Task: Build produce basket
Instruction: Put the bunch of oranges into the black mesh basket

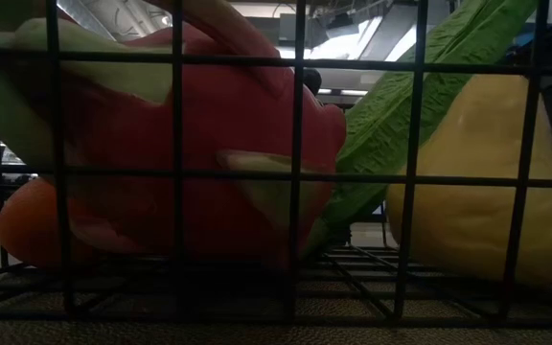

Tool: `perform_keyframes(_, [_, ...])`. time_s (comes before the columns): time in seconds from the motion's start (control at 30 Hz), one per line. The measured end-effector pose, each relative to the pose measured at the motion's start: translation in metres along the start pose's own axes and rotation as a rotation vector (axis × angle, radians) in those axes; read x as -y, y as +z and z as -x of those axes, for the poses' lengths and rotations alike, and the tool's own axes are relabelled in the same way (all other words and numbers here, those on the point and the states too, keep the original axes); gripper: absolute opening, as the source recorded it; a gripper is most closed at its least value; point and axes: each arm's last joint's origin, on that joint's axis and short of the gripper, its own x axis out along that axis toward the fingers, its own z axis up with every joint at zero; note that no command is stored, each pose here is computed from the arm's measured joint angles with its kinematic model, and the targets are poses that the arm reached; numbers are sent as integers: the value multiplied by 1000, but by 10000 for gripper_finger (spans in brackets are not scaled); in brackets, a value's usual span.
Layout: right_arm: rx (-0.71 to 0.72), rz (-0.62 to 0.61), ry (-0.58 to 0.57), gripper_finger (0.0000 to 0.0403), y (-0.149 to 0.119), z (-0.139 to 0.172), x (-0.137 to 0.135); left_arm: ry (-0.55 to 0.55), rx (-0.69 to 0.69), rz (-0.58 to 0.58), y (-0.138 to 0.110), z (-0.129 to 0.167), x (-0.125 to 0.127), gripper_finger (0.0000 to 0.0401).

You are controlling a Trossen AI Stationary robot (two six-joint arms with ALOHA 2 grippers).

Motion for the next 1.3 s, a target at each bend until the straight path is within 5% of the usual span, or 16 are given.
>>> perform_keyframes(0.27, [-66, -166, -184, 0, -50, -30, -6, 0, 0, 0, 0, 0, 0, 84])
perform_keyframes(0.67, [83, -256, -172, 0, -84, -111, 19, 0, 0, 0, 0, 0, 0, 84])
perform_keyframes(0.9, [237, -277, -222, 0, -91, -136, 44, 1, 0, 2, 0, 0, 0, 84])
perform_keyframes(1.3, [257, -305, -247, 36, -78, -143, 64, 1, 1, 3, 0, 0, 0, 84])
